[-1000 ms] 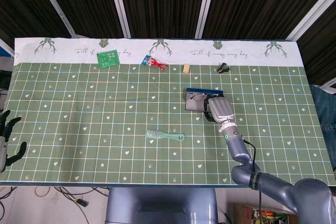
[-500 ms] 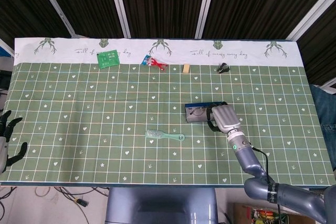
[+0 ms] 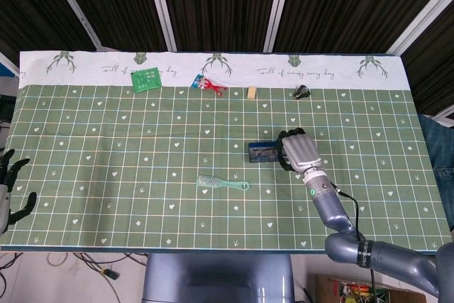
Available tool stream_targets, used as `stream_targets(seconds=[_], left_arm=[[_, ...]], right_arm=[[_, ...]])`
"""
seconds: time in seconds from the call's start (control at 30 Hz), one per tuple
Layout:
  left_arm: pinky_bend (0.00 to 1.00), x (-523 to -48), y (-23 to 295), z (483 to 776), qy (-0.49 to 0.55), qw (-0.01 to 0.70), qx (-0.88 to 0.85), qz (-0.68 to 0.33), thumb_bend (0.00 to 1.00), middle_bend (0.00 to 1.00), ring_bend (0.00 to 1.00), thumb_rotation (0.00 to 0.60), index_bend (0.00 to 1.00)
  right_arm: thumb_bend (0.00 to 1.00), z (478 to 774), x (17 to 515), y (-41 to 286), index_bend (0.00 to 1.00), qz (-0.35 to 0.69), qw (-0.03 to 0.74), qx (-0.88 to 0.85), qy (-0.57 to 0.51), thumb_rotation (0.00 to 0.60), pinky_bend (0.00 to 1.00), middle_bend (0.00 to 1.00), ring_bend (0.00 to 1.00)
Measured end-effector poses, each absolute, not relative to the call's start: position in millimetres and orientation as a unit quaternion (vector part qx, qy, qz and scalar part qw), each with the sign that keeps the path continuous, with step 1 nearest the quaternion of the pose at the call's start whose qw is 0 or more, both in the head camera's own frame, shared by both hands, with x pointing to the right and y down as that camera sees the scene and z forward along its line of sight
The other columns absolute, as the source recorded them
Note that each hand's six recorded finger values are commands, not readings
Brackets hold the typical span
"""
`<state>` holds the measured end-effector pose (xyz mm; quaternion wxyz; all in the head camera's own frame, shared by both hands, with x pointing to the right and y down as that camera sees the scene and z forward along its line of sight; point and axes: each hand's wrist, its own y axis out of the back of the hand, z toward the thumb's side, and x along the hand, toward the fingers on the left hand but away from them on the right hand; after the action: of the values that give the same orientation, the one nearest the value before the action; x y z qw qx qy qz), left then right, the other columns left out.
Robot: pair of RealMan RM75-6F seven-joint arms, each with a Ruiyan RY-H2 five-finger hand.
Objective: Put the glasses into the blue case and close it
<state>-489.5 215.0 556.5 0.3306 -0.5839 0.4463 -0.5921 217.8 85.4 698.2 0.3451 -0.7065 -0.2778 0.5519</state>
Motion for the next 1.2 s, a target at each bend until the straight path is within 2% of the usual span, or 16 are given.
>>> stream_targets(seconds=[0.37, 1.2], left_arm=[[0.0, -490, 215, 556, 0.447, 0.331, -0.584, -0.592, 0.38, 0.0, 0.0, 0.6, 0.15], [0.0, -490, 215, 556, 0.446, 0.331, -0.583, -0.593, 0.38, 0.0, 0.0, 0.6, 0.15]], right_arm=[[0.57, 715, 215, 76, 0.68, 0.566, 0.331, -0.705, -0.27, 0.6, 0.21, 0.3, 0.27], [0.57, 728, 215, 59, 0.68, 0.583, 0.318, -0.696, -0.273, 0.6, 0.21, 0.29, 0.26]])
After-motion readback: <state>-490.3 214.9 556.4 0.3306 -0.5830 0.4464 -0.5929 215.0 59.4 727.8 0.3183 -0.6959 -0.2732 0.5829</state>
